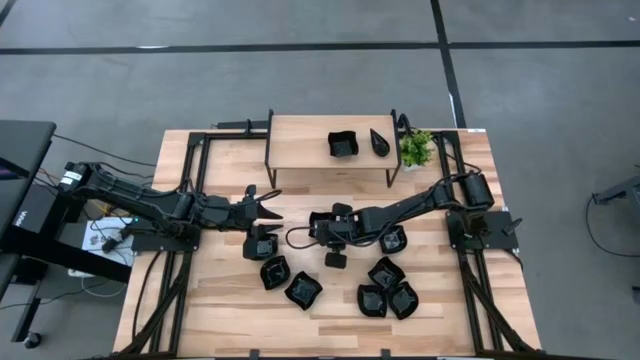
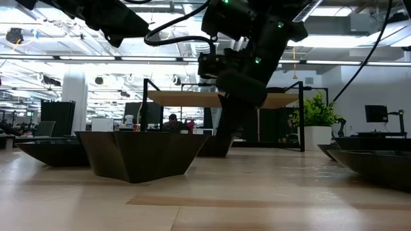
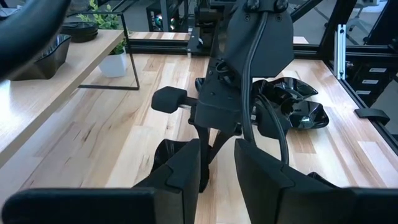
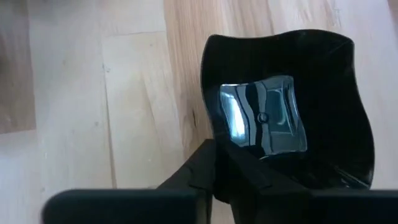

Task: Pick & Place Mini shaped plates
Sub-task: Stack the black distorted square plate on top of the black distorted square plate on the shelf

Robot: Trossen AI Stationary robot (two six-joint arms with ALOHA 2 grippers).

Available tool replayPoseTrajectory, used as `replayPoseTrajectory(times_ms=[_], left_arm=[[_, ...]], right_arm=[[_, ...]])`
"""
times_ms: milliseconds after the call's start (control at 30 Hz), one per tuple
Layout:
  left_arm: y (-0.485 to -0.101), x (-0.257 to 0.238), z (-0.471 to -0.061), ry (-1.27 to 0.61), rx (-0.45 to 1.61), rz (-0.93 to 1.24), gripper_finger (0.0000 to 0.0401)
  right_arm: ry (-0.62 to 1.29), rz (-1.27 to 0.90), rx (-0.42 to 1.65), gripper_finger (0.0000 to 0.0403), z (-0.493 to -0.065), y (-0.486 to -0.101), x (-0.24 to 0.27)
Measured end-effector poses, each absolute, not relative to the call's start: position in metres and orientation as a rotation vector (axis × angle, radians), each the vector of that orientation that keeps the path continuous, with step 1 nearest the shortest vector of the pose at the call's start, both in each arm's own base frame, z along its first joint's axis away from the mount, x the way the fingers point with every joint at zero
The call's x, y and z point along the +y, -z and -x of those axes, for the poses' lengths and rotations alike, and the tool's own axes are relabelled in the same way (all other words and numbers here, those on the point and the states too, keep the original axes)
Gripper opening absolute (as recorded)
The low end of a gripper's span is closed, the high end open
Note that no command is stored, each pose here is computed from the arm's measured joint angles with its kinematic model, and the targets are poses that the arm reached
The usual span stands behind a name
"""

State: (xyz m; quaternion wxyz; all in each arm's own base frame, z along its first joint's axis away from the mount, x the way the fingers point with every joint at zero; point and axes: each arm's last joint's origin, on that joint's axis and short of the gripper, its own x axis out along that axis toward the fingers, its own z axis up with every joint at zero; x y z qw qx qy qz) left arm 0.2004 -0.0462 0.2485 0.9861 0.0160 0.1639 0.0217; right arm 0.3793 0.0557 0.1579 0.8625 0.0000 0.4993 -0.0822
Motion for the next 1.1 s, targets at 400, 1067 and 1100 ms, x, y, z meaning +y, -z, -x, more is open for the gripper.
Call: replayPoseTrajectory(times_ms=[400,1067,1100], left_arm=[[-0.248,-0.046,-0.2,-0.044,0.331,-0.032,0.0102],[-0.249,-0.046,-0.2,-0.044,0.329,-0.029,0.0102],[-0.249,-0.046,-0.2,-0.044,0.329,-0.029,0.0102]], right_arm=[[0.225,-0.015,1.02,0.0003,-0.378,-0.185,0.054],[0.382,0.246,0.804,0.0,-0.304,-0.358,0.014],[0.387,0.277,0.805,0.0,-0.303,-0.361,0.006]])
